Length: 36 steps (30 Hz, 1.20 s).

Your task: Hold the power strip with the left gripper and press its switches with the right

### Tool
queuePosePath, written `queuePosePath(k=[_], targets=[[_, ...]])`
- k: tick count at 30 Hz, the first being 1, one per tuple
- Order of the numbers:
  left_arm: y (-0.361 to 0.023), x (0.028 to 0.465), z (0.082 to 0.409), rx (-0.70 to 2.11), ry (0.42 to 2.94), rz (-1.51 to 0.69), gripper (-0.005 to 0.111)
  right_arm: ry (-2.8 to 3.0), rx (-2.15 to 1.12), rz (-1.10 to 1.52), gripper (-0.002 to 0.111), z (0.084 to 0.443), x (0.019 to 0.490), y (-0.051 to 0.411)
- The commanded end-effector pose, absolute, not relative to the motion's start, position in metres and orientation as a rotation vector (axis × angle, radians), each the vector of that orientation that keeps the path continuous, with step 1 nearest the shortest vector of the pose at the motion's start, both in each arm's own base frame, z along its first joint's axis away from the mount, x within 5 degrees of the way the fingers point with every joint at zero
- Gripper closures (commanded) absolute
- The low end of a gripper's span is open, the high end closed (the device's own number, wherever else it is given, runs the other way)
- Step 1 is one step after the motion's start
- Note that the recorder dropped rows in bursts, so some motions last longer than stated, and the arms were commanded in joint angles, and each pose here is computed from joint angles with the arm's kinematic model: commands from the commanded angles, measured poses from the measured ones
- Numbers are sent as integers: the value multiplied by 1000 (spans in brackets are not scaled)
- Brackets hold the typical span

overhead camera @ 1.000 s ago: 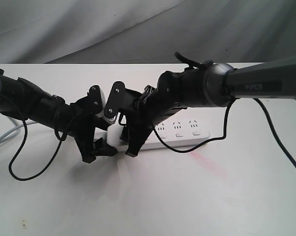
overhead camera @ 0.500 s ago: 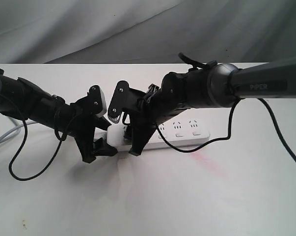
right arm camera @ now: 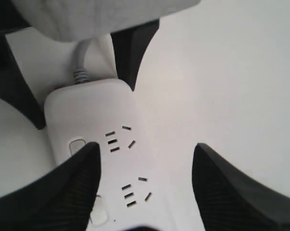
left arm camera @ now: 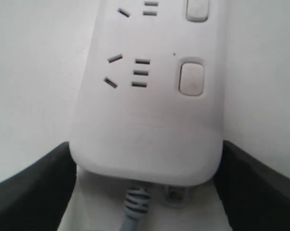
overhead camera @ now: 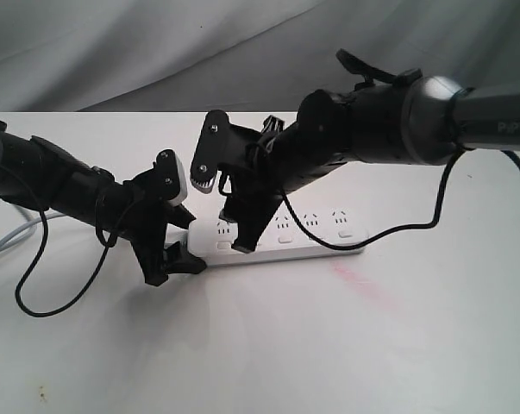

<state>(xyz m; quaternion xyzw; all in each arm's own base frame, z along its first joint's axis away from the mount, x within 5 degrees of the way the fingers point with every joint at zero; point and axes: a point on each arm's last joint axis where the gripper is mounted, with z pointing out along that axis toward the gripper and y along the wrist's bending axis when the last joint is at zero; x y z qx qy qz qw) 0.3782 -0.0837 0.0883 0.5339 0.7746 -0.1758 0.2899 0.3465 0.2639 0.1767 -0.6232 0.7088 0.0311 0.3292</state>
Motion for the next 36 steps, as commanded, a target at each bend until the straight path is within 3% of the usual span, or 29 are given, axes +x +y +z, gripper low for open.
queuePosePath(k=[1,9,36], targets=[[-86,378,88,1441,2055,-469,47,1878,-1670,92,55,175,342,261],[-86,378,88,1441,2055,-469,47,1954,-1617,49,55,153,346,233],[-86,378,88,1441,2055,-469,47,1999,-1598,54,55,125,351,235]])
